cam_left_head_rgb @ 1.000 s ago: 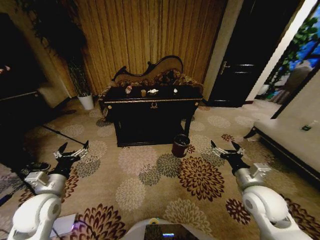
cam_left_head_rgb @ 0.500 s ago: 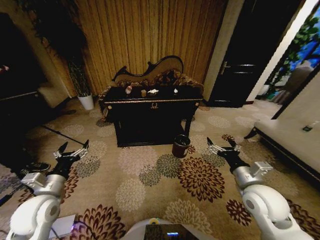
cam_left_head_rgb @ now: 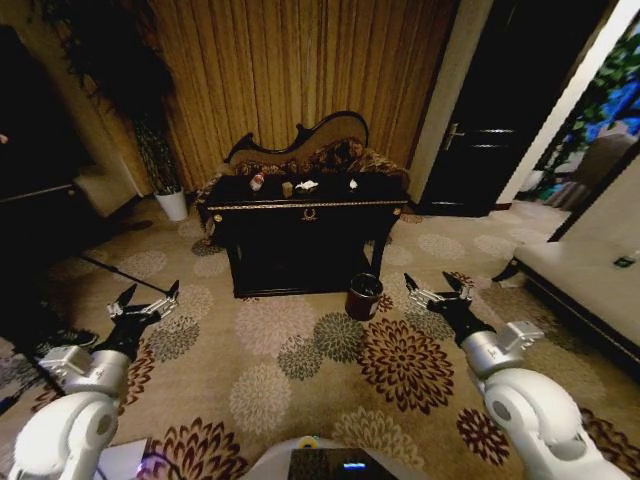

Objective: Move to the front of the table and place the trash on the table into the trash bin.

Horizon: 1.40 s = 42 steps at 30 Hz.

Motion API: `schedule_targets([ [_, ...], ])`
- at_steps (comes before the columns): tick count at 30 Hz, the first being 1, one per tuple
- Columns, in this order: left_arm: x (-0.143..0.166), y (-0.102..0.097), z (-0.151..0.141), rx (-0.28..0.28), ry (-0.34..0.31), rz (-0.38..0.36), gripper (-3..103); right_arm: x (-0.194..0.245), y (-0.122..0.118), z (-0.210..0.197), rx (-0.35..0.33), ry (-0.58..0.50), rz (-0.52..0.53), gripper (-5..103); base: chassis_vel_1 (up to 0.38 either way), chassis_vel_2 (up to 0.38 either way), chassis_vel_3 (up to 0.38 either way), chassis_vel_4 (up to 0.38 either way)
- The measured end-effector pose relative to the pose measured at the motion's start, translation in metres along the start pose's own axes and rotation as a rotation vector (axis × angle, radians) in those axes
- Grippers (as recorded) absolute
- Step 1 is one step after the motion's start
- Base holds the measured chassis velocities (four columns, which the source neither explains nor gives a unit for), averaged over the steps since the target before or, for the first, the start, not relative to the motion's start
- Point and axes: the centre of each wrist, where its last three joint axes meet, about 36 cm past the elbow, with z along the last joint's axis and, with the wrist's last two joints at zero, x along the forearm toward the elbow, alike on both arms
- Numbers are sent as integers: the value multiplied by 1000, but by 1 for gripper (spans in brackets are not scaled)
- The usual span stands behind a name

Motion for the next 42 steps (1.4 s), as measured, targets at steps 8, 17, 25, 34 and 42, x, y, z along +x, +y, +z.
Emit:
schedule_targets([
  [8,0,0,1,0,0,3,100,0,1,0,-2,-1,-1,100,-87,73,82,-87],
  [17,3,1,4,4,-1,7,100,2,3,0,-3,0,-12,100,-121,163,127,-146],
  [25,3,1,6,7,-2,8,100,2,3,1,-3,0,-15,100,-176,167,187,-169],
  [34,4,1,6,6,-1,7,100,1,3,1,-2,0,-18,100,-147,166,156,-151],
  [42,6,1,5,3,-8,8,100,3,5,-1,2,-3,-21,100,-163,171,174,-169],
])
